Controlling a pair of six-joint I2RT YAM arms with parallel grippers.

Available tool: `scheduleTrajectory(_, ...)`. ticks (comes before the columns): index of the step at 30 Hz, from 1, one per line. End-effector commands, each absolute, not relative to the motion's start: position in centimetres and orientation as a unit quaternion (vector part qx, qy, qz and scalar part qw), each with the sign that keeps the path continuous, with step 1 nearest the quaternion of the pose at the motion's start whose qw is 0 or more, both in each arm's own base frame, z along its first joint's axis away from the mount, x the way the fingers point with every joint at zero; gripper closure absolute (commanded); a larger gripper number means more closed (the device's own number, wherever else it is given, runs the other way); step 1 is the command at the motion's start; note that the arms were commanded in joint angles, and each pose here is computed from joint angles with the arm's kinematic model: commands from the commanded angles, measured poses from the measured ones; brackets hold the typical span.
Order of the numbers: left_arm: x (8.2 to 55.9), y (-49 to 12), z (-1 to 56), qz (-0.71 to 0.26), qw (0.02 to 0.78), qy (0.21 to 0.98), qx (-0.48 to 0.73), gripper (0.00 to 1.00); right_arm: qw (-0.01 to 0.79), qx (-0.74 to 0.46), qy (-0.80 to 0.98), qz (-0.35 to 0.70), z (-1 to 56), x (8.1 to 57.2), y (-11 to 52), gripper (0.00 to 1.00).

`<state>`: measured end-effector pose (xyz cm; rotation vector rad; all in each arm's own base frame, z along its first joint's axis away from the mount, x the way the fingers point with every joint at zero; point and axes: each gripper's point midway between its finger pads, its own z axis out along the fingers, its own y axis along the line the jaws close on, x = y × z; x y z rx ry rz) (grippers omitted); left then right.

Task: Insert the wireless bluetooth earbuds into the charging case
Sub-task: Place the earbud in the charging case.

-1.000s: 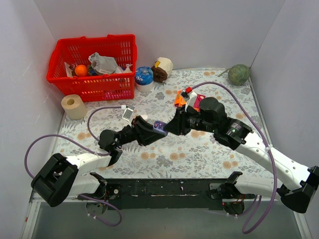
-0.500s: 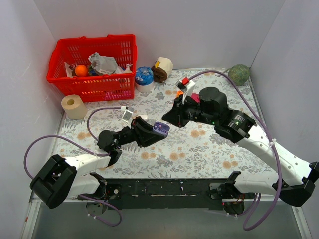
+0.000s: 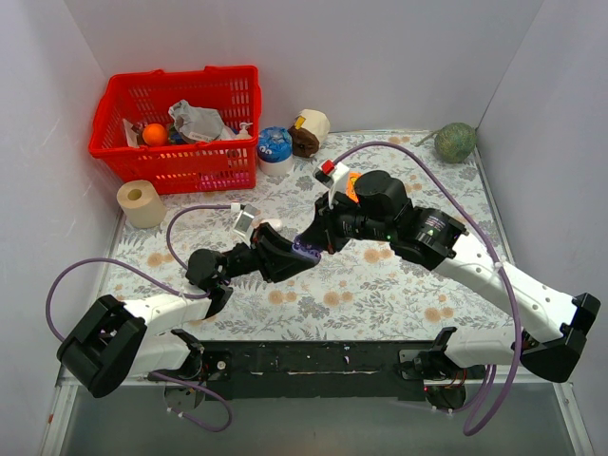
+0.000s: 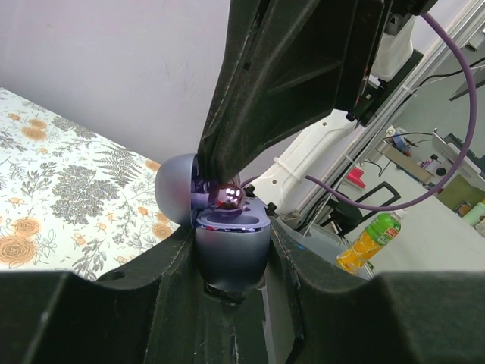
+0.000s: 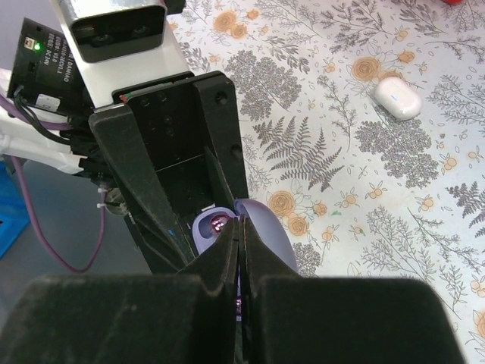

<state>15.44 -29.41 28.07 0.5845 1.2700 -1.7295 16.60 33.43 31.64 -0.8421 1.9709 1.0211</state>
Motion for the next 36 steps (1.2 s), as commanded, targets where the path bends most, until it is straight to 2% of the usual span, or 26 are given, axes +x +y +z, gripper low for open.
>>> scheduleTrajectory(1, 14.6, -28.8, 31.3, -0.7, 0.487, 0.453, 0.259, 1.0, 0.384, -0.33, 0.773, 0.384, 32.3, 16.9, 33.0, 0.99)
scheduleTrajectory(12, 14.9, -28.8, 31.5, -0.694, 0.495, 0.457, 0.255, 1.0, 0.395, -0.33, 0.778, 0.361, 32.2, 17.1, 31.9, 0.99)
scheduleTrajectory(14, 14.9, -28.8, 31.4, -0.694, 0.494, 0.457, 0.254, 1.0, 0.399, -0.327, 0.776, 0.364, 32.6, 17.1, 31.9, 0.94)
scheduleTrajectory(18, 15.0, -28.8, 31.3, -0.694, 0.495, 0.46, 0.251, 1.0, 0.41, -0.315, 0.773, 0.367, 33.8, 17.5, 32.0, 0.77)
scheduleTrajectory(21, 15.1, -28.8, 31.1, -0.694, 0.494, 0.461, 0.249, 1.0, 0.418, -0.306, 0.772, 0.368, 34.7, 18.0, 32.2, 0.71)
scheduleTrajectory(30, 15.2, -28.5, 30.8, -0.691, 0.503, 0.46, 0.241, 1.0, 0.43, -0.277, 0.786, 0.347, 36.6, 19.1, 31.7, 0.66)
scheduleTrajectory(36, 17.4, -28.2, 30.9, -0.658, 0.553, 0.465, 0.211, 1.0, 0.397, -0.266, 0.823, 0.308, 35.4, 19.2, 30.7, 0.63)
